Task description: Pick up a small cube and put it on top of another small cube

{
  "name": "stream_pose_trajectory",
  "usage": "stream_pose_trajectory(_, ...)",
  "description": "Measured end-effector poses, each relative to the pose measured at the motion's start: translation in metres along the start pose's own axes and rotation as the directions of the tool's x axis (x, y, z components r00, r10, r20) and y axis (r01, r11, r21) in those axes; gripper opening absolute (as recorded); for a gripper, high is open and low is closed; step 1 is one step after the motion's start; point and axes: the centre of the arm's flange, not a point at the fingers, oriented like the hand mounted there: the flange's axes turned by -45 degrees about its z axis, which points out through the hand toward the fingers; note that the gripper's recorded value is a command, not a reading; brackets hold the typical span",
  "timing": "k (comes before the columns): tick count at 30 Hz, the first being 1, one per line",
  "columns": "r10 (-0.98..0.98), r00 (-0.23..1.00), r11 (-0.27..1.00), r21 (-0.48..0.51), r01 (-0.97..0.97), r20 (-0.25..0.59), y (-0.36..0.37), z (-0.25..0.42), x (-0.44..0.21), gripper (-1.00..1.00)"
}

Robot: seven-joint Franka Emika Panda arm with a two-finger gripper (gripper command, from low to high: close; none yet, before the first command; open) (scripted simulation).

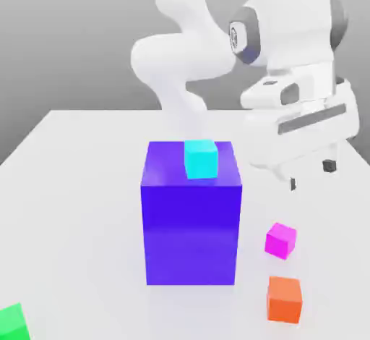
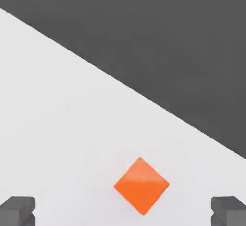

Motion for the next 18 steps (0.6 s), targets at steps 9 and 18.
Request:
stream_pose_trajectory(9, -0.238, 0.952, 0.971, 0.035, 0.236, 0.191, -0.063, 0.108, -0.075, 0.00)
stream_pose_trajectory(18, -0.237, 0.951, 0.971, 0.038, 0.234, 0.196, -0.063, 0.161, -0.089, -1.00)
